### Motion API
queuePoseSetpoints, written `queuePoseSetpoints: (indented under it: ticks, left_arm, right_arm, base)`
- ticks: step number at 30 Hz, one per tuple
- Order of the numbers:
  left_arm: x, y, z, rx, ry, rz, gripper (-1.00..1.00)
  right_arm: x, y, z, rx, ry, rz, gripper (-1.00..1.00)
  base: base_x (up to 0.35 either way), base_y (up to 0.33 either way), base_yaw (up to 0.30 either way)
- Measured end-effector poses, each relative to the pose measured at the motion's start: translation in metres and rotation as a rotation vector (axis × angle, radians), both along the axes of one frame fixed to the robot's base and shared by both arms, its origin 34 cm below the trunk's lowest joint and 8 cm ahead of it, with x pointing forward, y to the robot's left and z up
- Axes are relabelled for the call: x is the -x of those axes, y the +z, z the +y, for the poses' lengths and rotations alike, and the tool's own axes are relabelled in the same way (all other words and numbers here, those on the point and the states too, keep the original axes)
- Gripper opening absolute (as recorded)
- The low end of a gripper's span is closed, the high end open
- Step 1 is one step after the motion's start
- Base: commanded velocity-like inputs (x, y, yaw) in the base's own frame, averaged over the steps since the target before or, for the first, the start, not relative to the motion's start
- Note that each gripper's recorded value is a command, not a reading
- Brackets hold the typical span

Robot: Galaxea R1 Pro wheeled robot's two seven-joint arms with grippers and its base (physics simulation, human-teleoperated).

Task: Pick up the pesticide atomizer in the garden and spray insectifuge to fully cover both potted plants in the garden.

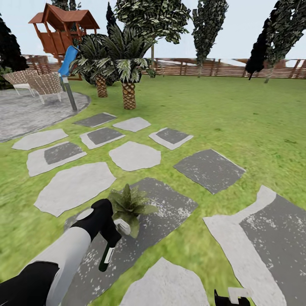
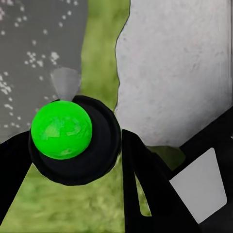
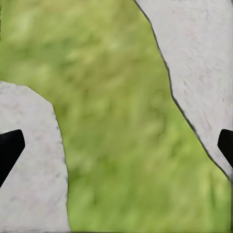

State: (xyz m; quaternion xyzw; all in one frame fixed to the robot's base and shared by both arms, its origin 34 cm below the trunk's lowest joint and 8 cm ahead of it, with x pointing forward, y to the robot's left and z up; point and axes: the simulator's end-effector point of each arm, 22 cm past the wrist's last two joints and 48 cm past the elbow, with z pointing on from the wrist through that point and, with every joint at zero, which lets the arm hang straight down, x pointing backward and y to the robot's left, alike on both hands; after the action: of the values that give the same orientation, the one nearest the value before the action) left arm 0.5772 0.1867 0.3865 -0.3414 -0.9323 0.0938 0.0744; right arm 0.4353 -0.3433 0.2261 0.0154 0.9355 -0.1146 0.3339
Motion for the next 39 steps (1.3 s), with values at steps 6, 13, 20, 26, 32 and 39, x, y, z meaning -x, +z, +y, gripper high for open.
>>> queuePoseSetpoints:
  ticks: [6,13,20,26,32,39]
  left_arm:
    - [0.000,-0.001,0.001,-0.004,0.001,0.001,-1.00]
    - [0.013,-0.021,0.011,-0.036,0.044,-0.006,-1.00]
    - [-0.004,-0.020,0.005,-0.030,0.092,-0.072,-1.00]
    - [-0.006,-0.019,0.003,-0.021,0.101,-0.078,-1.00]
    - [-0.006,-0.019,0.002,-0.020,0.098,-0.079,-1.00]
    - [-0.006,-0.019,0.001,-0.020,0.098,-0.079,-1.00]
  right_arm:
    - [0.000,0.000,0.000,0.000,-0.001,0.000,1.00]
    - [0.000,0.000,-0.001,0.002,0.000,0.000,1.00]
    - [0.000,0.000,-0.001,0.002,-0.001,-0.001,1.00]
    - [0.000,0.000,-0.001,0.001,-0.001,-0.001,1.00]
    - [0.000,0.001,-0.001,0.002,0.000,-0.001,1.00]
    - [0.000,0.001,-0.001,0.002,0.000,-0.002,1.00]
  base:
    - [-0.134,-0.168,0.192]
    - [-0.006,-0.010,0.010]
    - [0.000,0.000,0.000]
    - [0.000,0.000,0.047]
    - [0.191,-0.091,0.212]
    - [0.273,-0.164,0.019]
